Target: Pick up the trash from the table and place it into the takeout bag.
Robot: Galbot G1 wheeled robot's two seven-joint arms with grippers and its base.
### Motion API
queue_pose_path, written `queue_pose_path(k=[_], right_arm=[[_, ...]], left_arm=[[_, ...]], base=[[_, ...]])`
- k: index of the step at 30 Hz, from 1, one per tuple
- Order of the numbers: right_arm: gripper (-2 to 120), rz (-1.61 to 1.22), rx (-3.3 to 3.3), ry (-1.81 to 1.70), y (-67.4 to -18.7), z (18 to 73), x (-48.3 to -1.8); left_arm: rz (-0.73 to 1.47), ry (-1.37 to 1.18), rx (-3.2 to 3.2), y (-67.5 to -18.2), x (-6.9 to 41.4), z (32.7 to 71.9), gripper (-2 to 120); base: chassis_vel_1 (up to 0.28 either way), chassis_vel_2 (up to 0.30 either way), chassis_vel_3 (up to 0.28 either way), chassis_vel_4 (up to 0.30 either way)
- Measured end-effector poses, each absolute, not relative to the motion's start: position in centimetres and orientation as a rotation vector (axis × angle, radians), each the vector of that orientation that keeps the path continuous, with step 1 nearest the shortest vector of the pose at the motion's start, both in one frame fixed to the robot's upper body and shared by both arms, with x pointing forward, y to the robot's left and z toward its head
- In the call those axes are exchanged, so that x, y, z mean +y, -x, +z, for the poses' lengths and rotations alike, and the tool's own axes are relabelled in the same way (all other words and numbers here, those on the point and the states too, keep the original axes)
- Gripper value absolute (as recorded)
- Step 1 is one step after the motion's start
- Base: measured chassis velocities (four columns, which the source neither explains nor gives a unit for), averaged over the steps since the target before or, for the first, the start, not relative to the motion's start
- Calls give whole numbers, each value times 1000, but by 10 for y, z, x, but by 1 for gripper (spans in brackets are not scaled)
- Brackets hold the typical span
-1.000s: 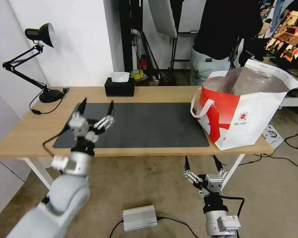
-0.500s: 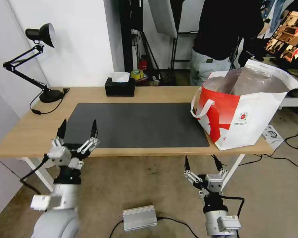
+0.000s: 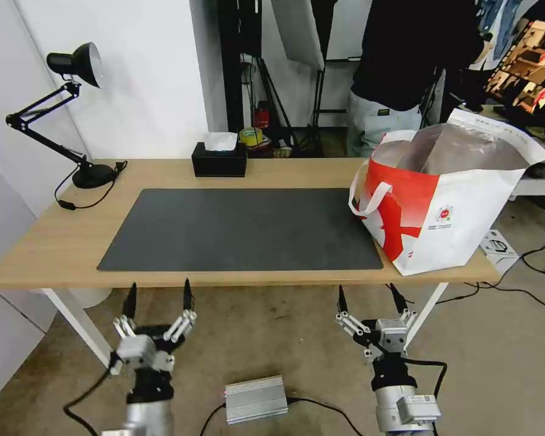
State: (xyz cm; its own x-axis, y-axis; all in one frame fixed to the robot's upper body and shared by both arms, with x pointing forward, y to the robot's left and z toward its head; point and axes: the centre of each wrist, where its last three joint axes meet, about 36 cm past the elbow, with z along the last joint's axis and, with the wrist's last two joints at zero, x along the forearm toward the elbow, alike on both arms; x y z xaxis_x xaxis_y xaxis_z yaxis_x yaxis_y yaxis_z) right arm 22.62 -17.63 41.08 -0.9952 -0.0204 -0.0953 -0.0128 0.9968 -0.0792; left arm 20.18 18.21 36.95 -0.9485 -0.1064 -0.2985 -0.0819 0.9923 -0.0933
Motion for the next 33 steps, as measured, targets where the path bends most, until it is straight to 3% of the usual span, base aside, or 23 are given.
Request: queue_pose_path(k=[14, 33], right_arm=[[100, -120, 3043, 25, -226, 411, -176], [100, -120, 3043, 25, -226, 411, -176]], left_arm=[[-103, 172, 2906, -177, 171, 338, 100], [-25, 111, 2849, -187, 179, 344, 100]], base=[[0, 0, 0, 0], [0, 0, 0, 0]])
